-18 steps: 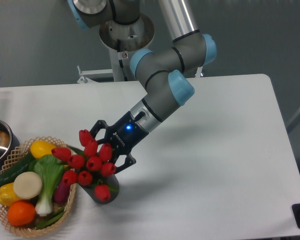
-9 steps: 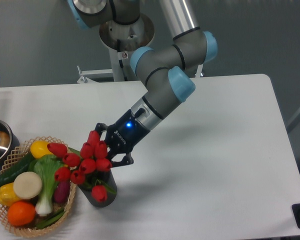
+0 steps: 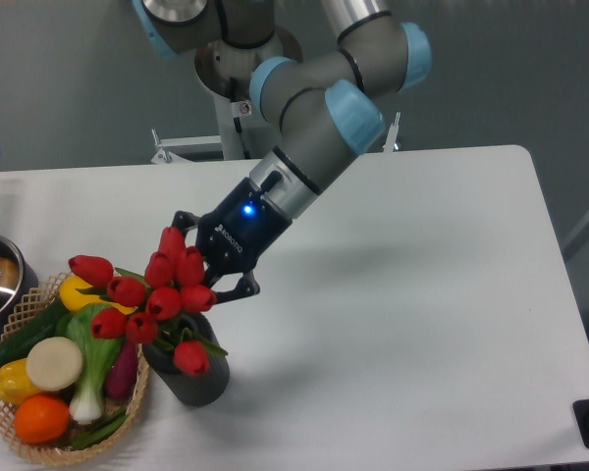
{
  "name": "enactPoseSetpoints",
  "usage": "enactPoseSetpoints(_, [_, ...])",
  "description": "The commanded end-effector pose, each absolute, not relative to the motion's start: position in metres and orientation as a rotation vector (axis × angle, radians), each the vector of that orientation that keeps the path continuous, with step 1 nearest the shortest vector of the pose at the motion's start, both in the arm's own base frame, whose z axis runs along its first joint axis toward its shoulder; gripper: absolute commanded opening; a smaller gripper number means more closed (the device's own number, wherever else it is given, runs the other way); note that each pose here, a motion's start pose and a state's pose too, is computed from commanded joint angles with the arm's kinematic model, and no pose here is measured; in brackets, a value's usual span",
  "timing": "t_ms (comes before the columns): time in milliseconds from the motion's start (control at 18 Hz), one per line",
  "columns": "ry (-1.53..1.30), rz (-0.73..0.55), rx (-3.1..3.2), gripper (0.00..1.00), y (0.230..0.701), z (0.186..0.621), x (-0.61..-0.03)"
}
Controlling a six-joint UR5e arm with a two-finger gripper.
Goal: Pick up the flowers from the vase
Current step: 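Lift the gripped tulips up and out of the grey vase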
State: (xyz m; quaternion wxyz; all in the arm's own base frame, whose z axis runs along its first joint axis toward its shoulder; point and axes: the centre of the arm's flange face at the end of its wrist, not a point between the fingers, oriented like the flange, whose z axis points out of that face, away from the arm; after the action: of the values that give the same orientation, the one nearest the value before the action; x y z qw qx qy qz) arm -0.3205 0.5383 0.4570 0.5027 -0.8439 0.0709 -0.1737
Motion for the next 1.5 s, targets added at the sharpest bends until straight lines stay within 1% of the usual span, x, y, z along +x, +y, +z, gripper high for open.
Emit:
enactPoseSetpoints(222, [0.135, -0.388, -2.018, 0.0, 0.539, 0.491, -0.334])
enactPoseSetpoints(556, [0.085, -0.367, -2.01, 0.0, 0.524, 0.504, -0.348])
enactPoseSetpoints(889, [0.043, -0.267, -1.978, 0.0, 0.488, 0.539, -0.377])
enactPoseSetpoints(1167, [0.003, -0.194, -1.991, 0.0, 0.469, 0.547, -0.401])
enactPoseSetpoints(1278, [-0.025, -0.116, -2.041, 0.0, 0.46, 0.545, -0.407])
enactPoseSetpoints(1500, [-0.044, 0.134, -2.229, 0.0, 0.443, 0.526, -0.418])
